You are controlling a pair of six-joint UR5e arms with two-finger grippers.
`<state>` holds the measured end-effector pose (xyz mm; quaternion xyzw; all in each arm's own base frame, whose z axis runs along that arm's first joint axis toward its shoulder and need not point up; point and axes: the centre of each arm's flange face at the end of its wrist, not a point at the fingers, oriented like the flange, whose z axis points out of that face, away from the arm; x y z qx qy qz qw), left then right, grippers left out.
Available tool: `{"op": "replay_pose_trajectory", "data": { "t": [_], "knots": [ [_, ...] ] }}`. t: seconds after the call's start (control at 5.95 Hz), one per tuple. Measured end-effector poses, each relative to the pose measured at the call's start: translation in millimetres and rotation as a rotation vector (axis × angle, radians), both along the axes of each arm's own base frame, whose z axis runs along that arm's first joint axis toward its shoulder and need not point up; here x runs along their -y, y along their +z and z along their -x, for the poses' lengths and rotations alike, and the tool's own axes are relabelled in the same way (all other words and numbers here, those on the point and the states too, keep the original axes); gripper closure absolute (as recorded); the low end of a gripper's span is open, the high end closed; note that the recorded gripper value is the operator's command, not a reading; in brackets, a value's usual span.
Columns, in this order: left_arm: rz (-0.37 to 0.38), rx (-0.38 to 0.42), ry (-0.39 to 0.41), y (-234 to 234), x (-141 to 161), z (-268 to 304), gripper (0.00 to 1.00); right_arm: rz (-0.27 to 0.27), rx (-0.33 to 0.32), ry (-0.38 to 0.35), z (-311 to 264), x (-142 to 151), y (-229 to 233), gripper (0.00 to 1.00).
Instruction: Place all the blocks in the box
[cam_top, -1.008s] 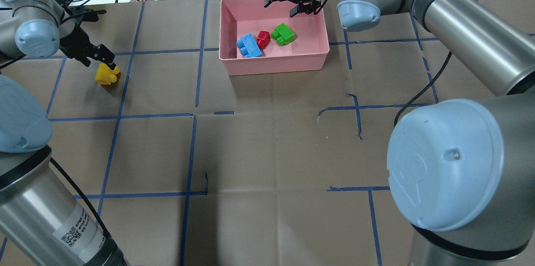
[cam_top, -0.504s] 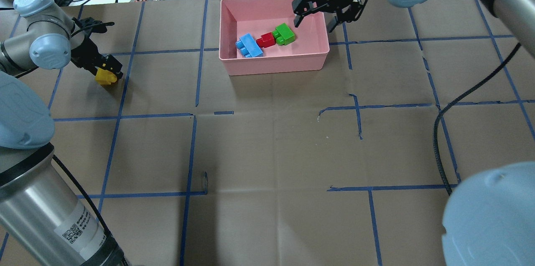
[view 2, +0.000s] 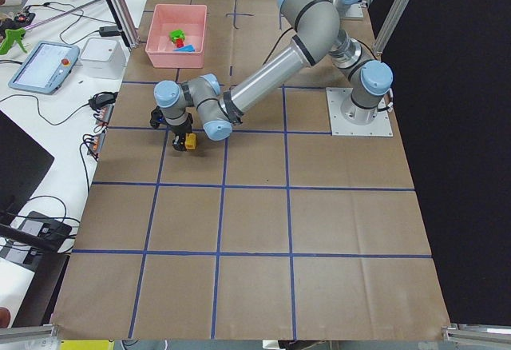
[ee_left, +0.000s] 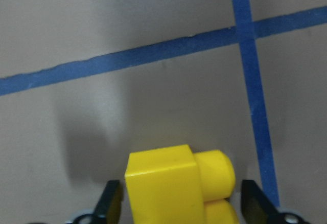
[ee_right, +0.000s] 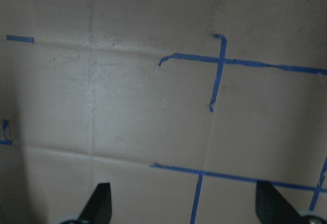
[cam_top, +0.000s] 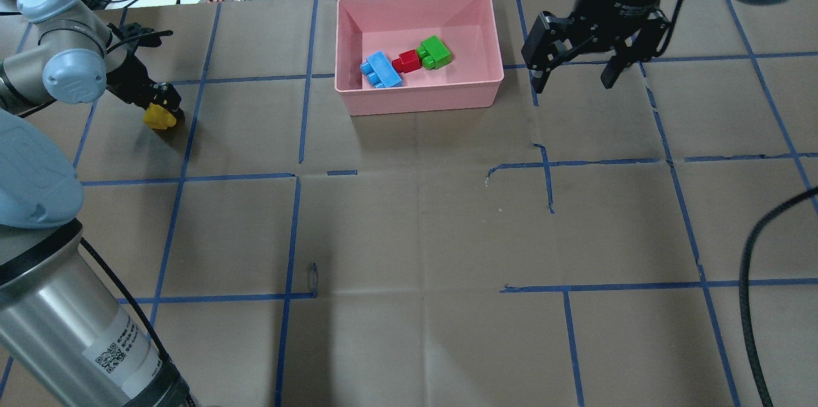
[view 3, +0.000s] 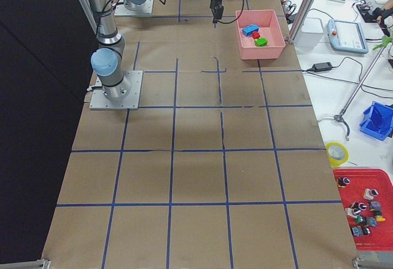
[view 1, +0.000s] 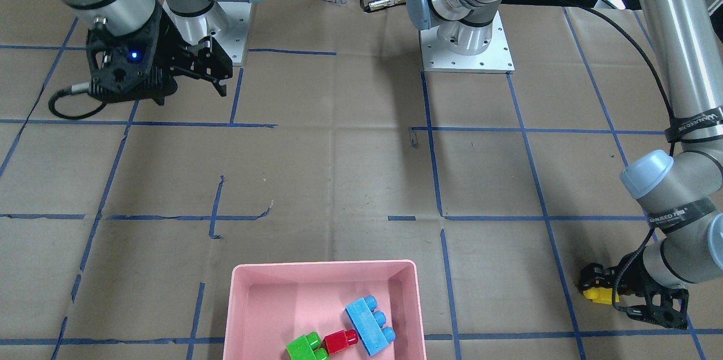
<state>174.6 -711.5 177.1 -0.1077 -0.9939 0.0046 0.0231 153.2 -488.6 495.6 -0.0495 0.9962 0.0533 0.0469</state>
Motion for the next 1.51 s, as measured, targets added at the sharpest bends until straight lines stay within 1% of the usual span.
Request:
{"op": "replay_pose_trajectory", "data": {
  "t": [0.17, 0.34, 0.5, 0.67, 0.84, 1.01, 1.18, 1.34, 1.51],
  "knots": [
    [0.009, 0.004, 0.0, 5.8, 1.2, -0.4, 0.86, -0.002, -0.042, -0.027, 4.1, -37.5, 0.0, 0.0],
    [0.039, 0.017, -0.002, 27.6, 5.3, -1.6, 0.87, -0.023, -0.079, -0.068, 6.8, -56.3, -10.2, 0.0],
    [0.067, 0.03, -0.012, 70.9, 10.8, 2.8, 0.87, -0.041, -0.095, -0.11, 6.7, -62.9, -19.9, 0.0],
    [0.064, 0.033, -0.025, 127.5, 11.6, 15.5, 0.87, -0.04, -0.1, -0.126, 6.2, -63.2, -24.0, 0.0],
    [0.044, 0.027, -0.019, 178.0, 9.6, 28.2, 0.87, -0.03, -0.102, -0.131, 6.1, -62.0, -23.4, 0.0],
    [0.024, 0.019, 0.01, 215.5, 11.0, 47.8, 0.87, -0.023, -0.101, -0.132, 6.0, -61.4, -21.8, 0.0],
    [0.015, 0.011, 0.037, 235.9, 19.8, 94.3, 0.87, -0.019, -0.101, -0.133, 5.9, -61.3, -20.4, 0.0],
    [0.009, 0.001, 0.066, 240.7, 28.0, 161.1, 0.87, -0.016, -0.1, -0.133, 6.0, -61.6, -19.3, 0.0],
    [0.002, -0.033, 0.119, 236.4, 33.2, 233.1, 0.87, -0.014, -0.096, -0.134, 6.0, -61.6, -18.6, 0.0]
  ]
}}
